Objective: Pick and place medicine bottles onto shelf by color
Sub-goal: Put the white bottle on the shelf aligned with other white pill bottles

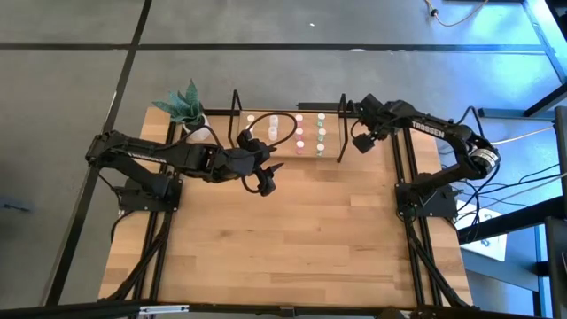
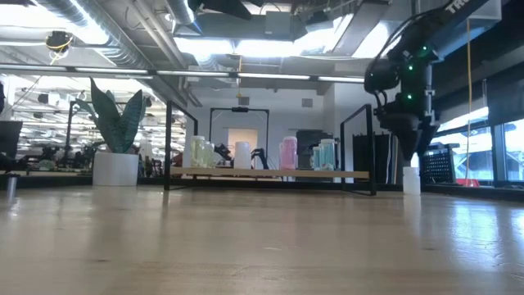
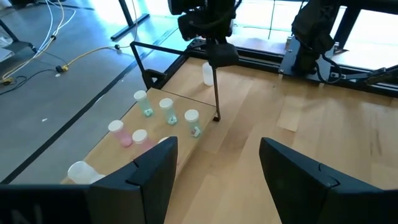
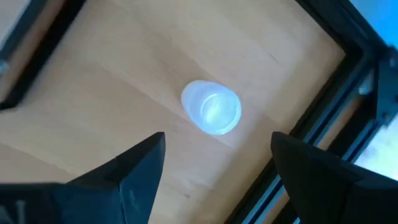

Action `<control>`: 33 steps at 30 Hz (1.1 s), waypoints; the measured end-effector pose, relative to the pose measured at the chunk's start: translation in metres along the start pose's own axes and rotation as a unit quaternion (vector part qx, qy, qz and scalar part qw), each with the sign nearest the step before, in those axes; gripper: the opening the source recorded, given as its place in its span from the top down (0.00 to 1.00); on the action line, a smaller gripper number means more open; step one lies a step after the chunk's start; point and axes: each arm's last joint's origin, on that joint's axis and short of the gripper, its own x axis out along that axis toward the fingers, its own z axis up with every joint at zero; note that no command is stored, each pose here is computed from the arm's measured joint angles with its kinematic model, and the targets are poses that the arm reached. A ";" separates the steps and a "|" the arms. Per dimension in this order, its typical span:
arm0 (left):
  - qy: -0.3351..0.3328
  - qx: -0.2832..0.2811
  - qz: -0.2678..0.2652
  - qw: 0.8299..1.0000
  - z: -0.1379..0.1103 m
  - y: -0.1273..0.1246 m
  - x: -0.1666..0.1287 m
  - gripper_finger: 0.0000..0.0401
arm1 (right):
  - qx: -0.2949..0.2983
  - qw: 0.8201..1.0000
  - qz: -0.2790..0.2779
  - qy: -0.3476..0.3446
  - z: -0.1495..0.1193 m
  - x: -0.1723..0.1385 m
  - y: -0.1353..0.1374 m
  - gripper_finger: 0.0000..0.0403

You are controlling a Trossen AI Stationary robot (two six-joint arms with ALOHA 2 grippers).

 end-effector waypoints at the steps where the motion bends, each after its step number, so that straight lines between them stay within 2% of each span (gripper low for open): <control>1: 0.000 0.000 0.000 1.000 0.000 0.000 0.000 0.45 | -0.019 1.000 0.001 -0.002 -0.001 0.002 -0.001 0.27; 6: 0.000 0.000 0.000 1.000 0.000 0.000 0.000 0.45 | -0.087 0.996 0.011 -0.011 -0.004 0.012 0.002 0.27; 11: 0.000 0.000 0.000 1.000 0.000 0.000 0.000 0.45 | -0.119 0.992 -0.002 -0.030 -0.003 0.018 0.003 0.27; 23: 0.000 0.000 0.000 1.000 0.000 0.000 0.000 0.45 | -0.105 0.993 -0.006 -0.047 -0.006 0.031 -0.001 0.27; 33: 0.000 0.000 0.000 1.000 0.000 0.000 0.000 0.45 | -0.124 0.991 0.003 -0.050 -0.009 0.037 0.001 0.28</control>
